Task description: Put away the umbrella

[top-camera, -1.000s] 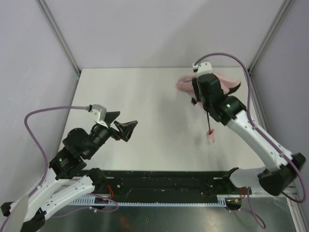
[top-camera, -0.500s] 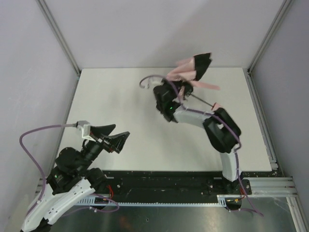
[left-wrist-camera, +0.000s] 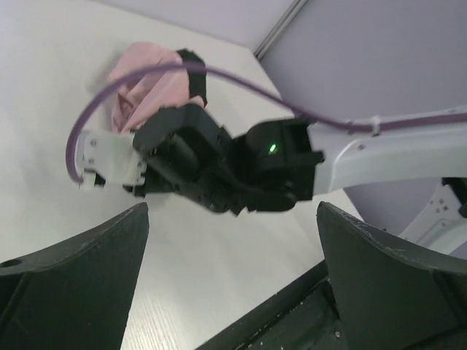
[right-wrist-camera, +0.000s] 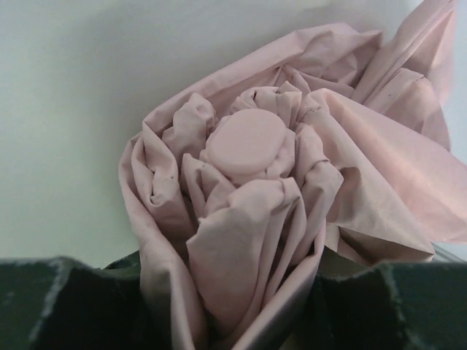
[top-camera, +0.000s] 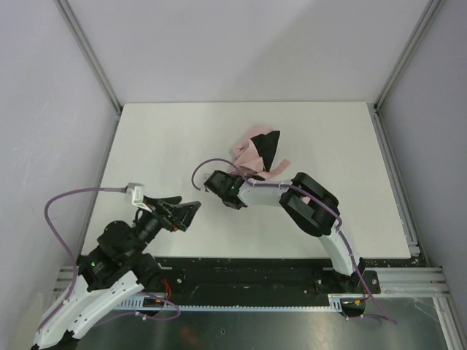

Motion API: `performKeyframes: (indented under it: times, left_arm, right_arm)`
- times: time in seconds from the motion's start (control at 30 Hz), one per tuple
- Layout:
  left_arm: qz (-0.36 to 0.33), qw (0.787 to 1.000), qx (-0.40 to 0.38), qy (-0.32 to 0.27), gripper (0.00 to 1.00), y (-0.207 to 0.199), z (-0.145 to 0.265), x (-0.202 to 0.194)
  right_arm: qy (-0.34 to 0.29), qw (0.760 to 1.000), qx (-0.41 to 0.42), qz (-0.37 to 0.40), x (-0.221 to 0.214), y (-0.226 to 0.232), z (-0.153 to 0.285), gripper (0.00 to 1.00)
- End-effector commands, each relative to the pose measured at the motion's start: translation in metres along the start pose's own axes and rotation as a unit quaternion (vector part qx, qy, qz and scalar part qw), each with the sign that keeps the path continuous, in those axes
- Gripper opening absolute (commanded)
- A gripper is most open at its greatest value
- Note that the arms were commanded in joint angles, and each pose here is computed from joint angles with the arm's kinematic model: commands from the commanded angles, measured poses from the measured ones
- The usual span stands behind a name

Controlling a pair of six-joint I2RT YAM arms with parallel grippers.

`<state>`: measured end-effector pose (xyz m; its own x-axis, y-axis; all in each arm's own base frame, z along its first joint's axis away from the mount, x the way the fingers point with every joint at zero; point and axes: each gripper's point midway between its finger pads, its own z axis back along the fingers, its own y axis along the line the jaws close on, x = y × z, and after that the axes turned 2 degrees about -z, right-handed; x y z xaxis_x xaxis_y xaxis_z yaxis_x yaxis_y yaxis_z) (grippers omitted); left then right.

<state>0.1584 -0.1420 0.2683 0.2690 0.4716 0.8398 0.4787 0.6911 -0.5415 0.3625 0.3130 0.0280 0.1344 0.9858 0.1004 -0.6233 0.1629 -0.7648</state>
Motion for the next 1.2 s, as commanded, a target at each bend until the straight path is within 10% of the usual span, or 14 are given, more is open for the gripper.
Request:
performKeyframes:
  times: [0.0, 0.47, 1.17]
  left_arm:
    - [0.035, 0.998, 0.042, 0.043, 0.99, 0.013, -0.008, -0.024]
    - [0.227, 0.943, 0.177, 0.166, 0.99, 0.054, -0.012, -0.125]
    - [0.371, 0.915, 0.133, 0.087, 0.99, 0.106, -0.078, -0.132]
  right_arm:
    - [0.046, 0.963, 0.265, -0.018, -0.029, 0.105, 0.019, 0.00]
    - [0.084, 0.833, 0.523, -0.157, -0.024, 0.177, 0.047, 0.00]
    - [0.045, 0.733, 0.625, -0.264, -0.022, 0.191, 0.051, 0.00]
